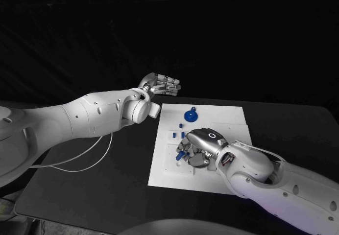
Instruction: Assemble the parts on the task board
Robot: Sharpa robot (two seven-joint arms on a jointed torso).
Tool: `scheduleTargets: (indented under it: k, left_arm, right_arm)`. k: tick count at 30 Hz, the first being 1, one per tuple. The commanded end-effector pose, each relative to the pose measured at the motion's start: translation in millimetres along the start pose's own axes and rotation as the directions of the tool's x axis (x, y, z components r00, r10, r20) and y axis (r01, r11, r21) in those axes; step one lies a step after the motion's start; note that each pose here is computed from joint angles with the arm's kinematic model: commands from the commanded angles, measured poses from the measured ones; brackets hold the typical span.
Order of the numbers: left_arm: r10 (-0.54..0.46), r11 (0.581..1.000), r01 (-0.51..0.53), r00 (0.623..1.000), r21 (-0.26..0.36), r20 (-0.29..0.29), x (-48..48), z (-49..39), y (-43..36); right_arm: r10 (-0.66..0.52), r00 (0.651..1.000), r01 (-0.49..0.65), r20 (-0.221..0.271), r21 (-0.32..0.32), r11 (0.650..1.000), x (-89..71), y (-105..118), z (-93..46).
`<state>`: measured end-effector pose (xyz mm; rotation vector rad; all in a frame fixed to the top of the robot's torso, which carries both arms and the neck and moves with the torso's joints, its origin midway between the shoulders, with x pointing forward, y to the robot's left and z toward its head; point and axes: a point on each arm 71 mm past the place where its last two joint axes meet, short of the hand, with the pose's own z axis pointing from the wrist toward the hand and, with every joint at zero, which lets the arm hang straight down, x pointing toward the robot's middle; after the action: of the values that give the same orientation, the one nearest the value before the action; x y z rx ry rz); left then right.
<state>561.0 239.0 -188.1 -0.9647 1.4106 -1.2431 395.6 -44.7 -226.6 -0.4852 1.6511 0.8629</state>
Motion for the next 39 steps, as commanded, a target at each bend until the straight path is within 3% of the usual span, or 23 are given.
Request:
scheduleTargets:
  k: [1, 17, 39]
  left_arm:
    - [-0.012, 1.000, 0.012, 1.000, 0.013, -0.015, 2.5, 0.4, -1.5]
    - [-0.014, 1.000, 0.014, 1.000, 0.013, -0.018, 4.9, 1.7, -1.7]
    - [-0.013, 1.000, 0.013, 1.000, 0.012, -0.017, 4.3, 2.2, -1.2]
  right_arm:
    - [-0.052, 0.998, 0.052, -0.021, -0.012, 0.999, 3.5, 2.1, 1.3]
    - [-0.101, 0.994, 0.101, -0.052, 0.005, 0.995, 15.8, 3.0, 2.7]
    - [-0.113, 0.991, 0.113, -0.078, -0.003, 0.994, 19.2, 7.1, 1.9]
